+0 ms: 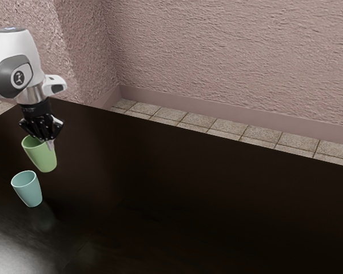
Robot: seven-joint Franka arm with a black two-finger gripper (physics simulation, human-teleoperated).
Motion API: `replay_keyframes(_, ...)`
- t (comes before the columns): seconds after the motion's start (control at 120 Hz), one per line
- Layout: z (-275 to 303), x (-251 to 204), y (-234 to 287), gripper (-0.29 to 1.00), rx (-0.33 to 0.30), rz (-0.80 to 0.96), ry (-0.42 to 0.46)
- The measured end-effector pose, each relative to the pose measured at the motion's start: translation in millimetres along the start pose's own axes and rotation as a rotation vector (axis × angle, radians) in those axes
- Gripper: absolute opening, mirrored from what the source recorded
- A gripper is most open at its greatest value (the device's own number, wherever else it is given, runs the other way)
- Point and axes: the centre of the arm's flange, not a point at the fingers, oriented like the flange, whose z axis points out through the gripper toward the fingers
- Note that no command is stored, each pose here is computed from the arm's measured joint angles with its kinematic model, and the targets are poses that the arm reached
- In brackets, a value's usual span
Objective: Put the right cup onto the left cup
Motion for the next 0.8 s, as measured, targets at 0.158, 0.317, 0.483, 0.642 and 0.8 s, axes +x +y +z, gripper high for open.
replay_keyframes(0.158,-4,-3,-33,-0.08,0.014,-0.091,-0.003)
replay_keyframes(0.317,3,-5,-55,-0.08,0.002,-0.149,-0.024)
replay_keyframes(0.483,14,-3,-65,-0.08,-0.014,-0.172,-0.045)
replay_keyframes(0.642,27,1,-74,-0.08,-0.03,-0.186,-0.066)
replay_keyframes(0.8,32,4,-84,-0.08,-0.037,-0.203,-0.069)
